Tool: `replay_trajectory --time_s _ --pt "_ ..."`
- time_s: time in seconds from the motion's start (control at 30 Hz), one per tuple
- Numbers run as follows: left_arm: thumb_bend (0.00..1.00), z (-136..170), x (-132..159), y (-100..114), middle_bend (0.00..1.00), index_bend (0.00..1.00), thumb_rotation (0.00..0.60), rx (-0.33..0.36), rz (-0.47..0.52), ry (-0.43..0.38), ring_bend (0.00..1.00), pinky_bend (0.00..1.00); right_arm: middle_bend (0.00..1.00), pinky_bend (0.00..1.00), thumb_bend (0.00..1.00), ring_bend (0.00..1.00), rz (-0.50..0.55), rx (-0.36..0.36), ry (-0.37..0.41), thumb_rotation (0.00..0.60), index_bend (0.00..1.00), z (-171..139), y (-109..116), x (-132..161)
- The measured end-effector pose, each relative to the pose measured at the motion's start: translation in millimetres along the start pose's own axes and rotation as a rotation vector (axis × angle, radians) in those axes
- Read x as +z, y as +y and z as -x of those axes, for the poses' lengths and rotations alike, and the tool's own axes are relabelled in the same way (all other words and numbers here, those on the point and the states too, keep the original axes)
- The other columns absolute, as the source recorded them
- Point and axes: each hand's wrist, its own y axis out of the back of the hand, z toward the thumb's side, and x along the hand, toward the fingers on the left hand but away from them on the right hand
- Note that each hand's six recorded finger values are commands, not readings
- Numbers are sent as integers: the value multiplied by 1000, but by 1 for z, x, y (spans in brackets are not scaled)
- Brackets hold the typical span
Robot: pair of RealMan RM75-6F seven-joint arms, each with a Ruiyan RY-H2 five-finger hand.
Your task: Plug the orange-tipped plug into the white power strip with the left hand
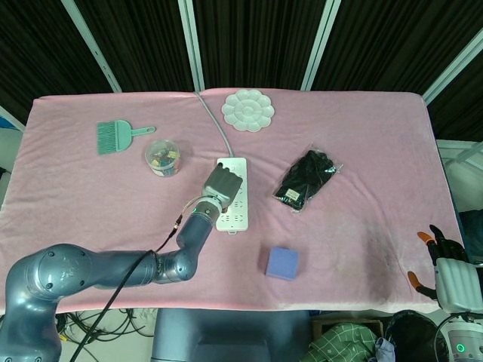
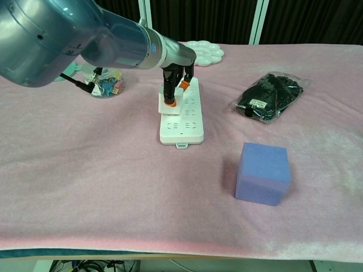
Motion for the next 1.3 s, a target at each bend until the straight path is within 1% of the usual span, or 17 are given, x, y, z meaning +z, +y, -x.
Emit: replay_trajectory --time_s 0.43,1.07,1.3 --pt "579 -4 6 -5 632 613 600 17 7 -23 261 172 57 140 202 168 1 0 2 600 182 0 0 0" --pt "579 -7 11 -18 640 622 600 -9 -10 -34 268 175 57 140 203 168 6 4 1 600 182 0 0 0" --pt "579 -9 16 -14 639 622 600 10 -3 -42 268 178 57 140 203 168 5 5 2 600 182 0 -1 0"
